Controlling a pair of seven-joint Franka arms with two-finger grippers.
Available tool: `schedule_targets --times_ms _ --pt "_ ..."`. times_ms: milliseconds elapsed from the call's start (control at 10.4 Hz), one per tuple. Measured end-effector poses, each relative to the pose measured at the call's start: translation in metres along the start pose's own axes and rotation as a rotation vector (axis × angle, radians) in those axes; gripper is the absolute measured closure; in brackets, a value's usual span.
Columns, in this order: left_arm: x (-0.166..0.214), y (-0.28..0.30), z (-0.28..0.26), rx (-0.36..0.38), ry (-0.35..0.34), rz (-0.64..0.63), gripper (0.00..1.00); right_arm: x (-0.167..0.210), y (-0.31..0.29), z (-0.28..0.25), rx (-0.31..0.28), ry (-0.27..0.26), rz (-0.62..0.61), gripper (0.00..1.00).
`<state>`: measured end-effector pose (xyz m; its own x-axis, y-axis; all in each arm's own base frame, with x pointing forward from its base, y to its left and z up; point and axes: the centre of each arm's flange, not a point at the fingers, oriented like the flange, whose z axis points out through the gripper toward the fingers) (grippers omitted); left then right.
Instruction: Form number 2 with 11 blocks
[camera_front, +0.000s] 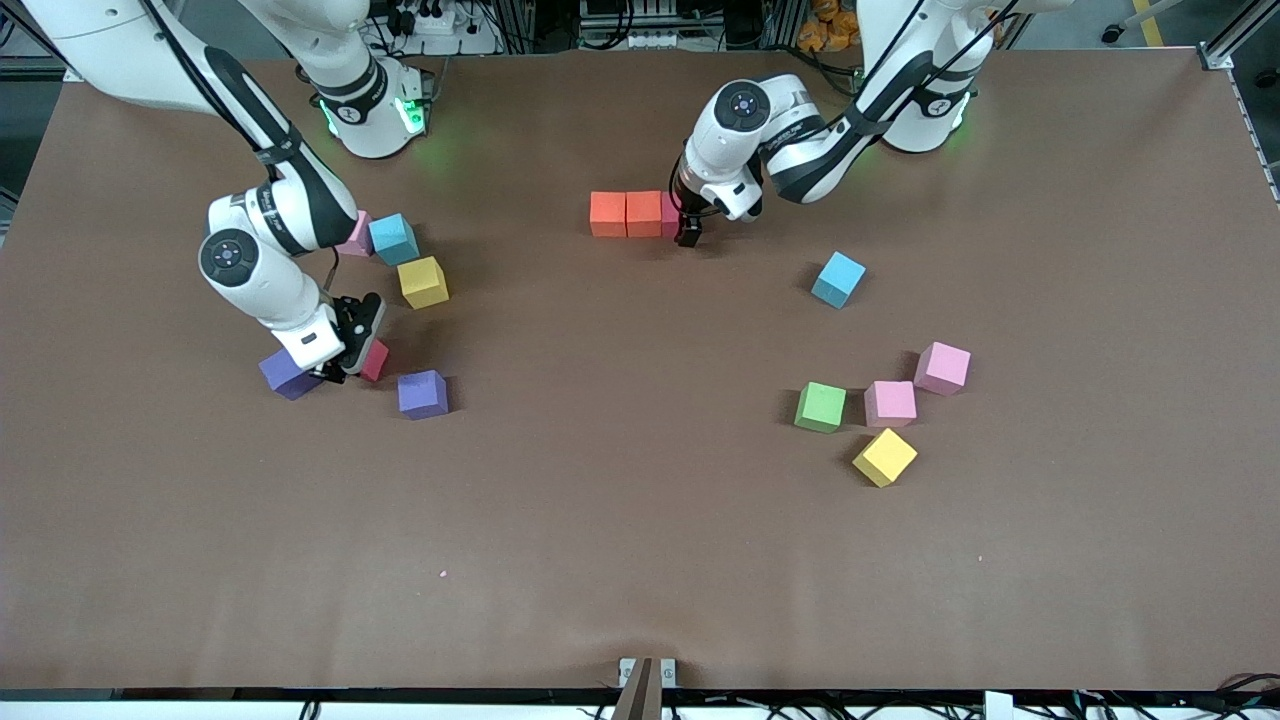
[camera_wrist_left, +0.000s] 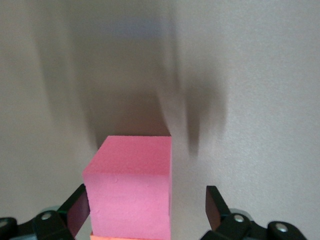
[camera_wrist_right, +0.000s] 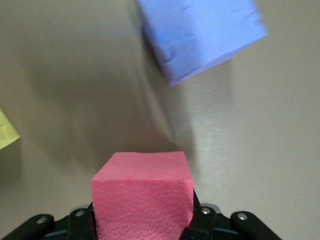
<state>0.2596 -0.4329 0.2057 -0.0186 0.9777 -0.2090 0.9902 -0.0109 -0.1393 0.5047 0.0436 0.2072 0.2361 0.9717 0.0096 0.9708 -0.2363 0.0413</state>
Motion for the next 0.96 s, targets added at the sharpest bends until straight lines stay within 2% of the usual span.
schedule_targets --times_ms 193,385,482,674,963 --pt "-0.003 0.002 -0.004 -0.01 -0.006 0.0 0.0 0.029 0.011 -0.025 -0.021 -0.002 -0.038 0.39" --pt "-0.006 0.003 -0.011 -0.027 -0.012 0.005 0.0 0.06 0.023 -0.06 -0.036 -0.021 -0.015 0.39" --pt "-0.008 0.003 -0.014 -0.037 -0.015 0.008 0.0 0.083 0.021 -0.071 -0.047 -0.007 0.024 0.39" --pt "-0.012 0.005 -0.022 -0.057 -0.023 0.012 0.0 0.137 0.002 -0.083 -0.024 0.039 0.124 0.39" --pt "-0.019 0.006 -0.033 -0.082 -0.034 0.024 0.0 0.192 -0.029 -0.095 0.024 0.033 0.287 0.39"
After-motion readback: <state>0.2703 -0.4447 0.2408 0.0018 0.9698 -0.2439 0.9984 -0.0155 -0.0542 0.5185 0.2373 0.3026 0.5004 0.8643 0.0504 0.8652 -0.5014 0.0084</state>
